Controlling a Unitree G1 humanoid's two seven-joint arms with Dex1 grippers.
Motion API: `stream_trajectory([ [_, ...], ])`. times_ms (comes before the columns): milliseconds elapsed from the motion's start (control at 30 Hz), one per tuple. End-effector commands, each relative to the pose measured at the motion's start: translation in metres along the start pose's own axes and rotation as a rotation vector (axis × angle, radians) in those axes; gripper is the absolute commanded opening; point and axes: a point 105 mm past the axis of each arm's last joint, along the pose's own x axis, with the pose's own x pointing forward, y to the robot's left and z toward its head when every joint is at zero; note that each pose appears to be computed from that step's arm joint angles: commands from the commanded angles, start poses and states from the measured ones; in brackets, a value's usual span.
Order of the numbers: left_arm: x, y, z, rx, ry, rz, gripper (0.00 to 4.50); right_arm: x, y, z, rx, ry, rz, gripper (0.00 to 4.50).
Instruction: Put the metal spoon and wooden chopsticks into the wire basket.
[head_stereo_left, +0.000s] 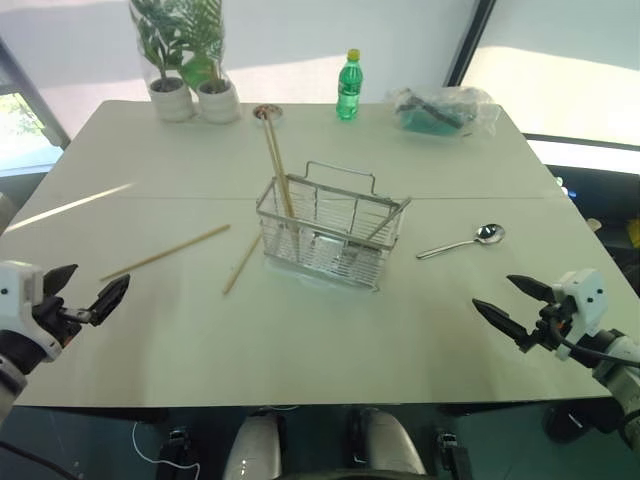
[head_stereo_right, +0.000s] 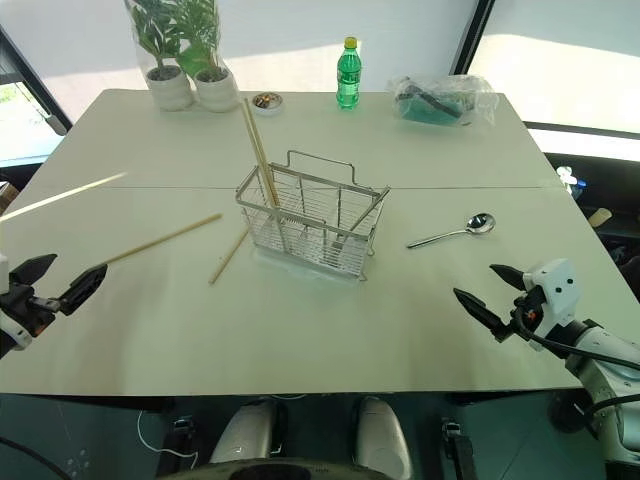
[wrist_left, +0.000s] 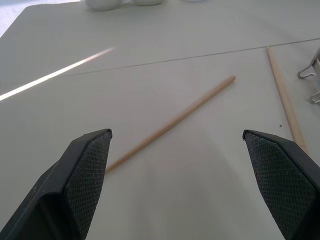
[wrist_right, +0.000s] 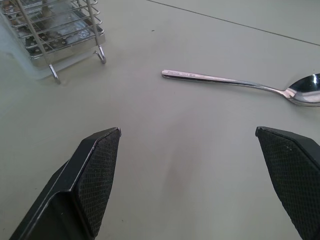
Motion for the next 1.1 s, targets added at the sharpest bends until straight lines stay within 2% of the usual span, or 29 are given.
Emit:
stream_trajectory([
  [33, 0.000, 0.000, 0.008, 0.031, -0.020, -0.004, 4.45, -0.001, -0.001, 0.014, -0.024, -0.050, -0.013, 4.47],
  [667, 0.002, 0.003, 0.009, 0.027, -0.028, 0.004, 4.45, -0.001, -0.004, 0.015, -0.026, -0.058, -0.035, 4.47],
  [833, 0.010, -0.006, 0.017, 0.039, -0.052, -0.025, 4.45, -0.001, -0.011, 0.019, -0.064, -0.044, -0.033, 4.47],
  [1000, 0.022, -0.033, 0.042, 0.060, -0.077, -0.168, 4.45, 0.004, -0.026, 0.052, -0.234, -0.035, 0.003, 4.47],
  [1100, 0.031, -0.050, 0.066, 0.089, -0.100, -0.309, 4.45, 0.012, -0.030, 0.073, -0.367, -0.021, 0.070, 4.47],
])
